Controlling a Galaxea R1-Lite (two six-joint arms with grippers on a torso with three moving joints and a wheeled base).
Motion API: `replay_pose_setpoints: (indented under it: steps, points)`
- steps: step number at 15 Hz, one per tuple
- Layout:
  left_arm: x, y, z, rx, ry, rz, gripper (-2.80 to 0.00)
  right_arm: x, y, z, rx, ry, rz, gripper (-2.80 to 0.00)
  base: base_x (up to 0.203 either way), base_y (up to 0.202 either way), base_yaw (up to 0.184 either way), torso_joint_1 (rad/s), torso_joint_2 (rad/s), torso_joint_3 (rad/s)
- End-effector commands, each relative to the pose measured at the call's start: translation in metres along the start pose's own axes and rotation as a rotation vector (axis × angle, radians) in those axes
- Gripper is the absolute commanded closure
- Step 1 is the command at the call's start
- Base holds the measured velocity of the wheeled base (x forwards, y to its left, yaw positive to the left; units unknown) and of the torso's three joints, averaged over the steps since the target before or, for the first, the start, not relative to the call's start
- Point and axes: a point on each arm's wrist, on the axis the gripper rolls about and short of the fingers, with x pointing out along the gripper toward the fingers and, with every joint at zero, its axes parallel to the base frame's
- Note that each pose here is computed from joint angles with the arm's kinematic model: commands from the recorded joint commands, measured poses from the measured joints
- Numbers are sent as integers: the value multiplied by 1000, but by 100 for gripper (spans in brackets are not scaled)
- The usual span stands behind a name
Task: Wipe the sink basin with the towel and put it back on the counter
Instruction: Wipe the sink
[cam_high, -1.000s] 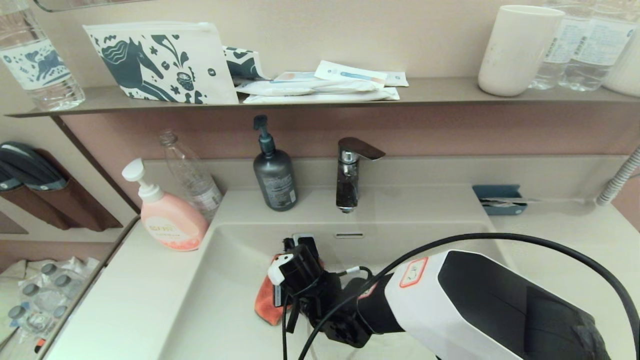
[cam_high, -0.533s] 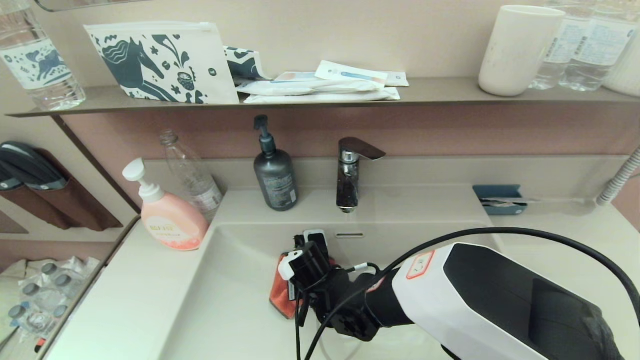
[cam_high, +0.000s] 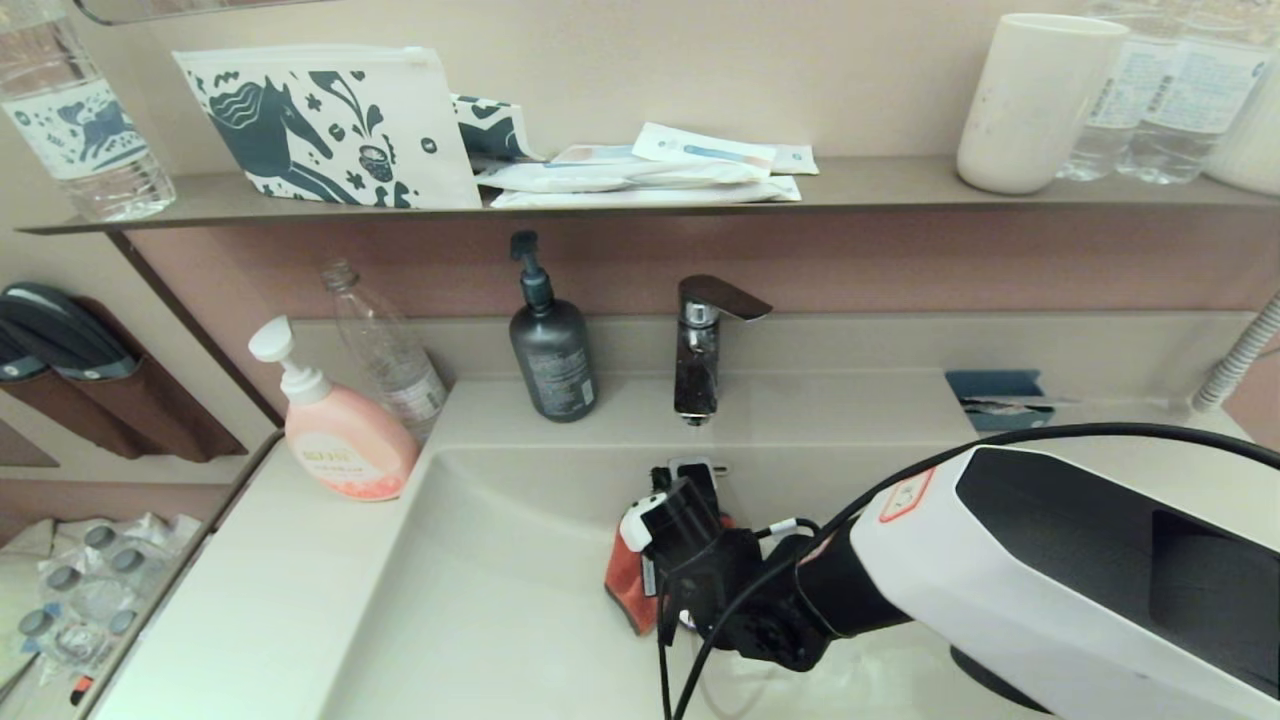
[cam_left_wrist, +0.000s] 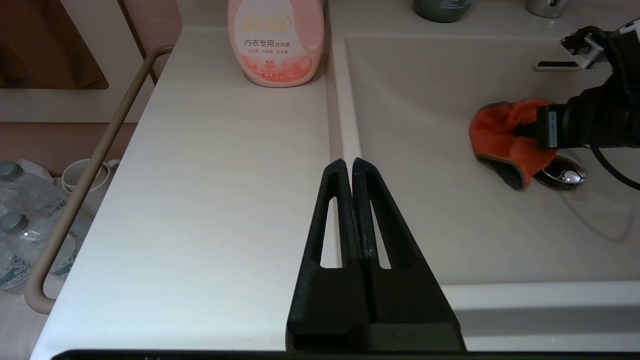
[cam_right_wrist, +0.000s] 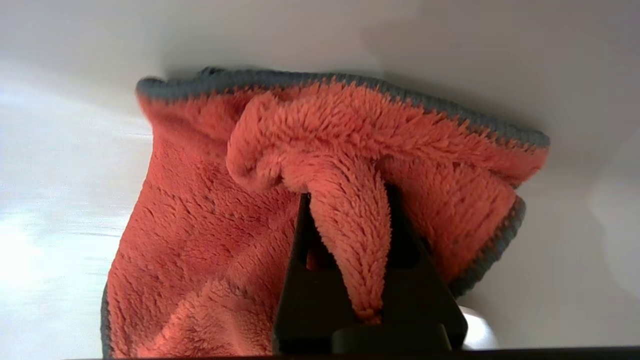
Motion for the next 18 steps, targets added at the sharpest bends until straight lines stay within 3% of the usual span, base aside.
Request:
replay_pose_setpoints:
  steps: [1, 7, 11, 15, 18]
  points:
    - [0, 0, 0, -1, 1, 0, 0, -5, -22, 2, 10, 21, -46, 0, 0, 0, 0, 0, 0, 0]
    - [0, 0, 0, -1, 1, 0, 0, -19, -76, -3, 16, 93, -148, 0, 0, 0, 0, 0, 0, 0]
    - [0, 0, 0, -1, 1, -1, 0, -23, -109, -28, -48, 200, -224, 0, 0, 0, 0, 0, 0, 0]
    - [0, 0, 0, -1, 1, 0, 0, -34, -122, -56, -132, 302, -246, 0, 0, 0, 0, 0, 0, 0]
    - [0, 0, 0, -1, 1, 0, 0, -43, -122, -72, -164, 367, -203, 0, 0, 0, 0, 0, 0, 0]
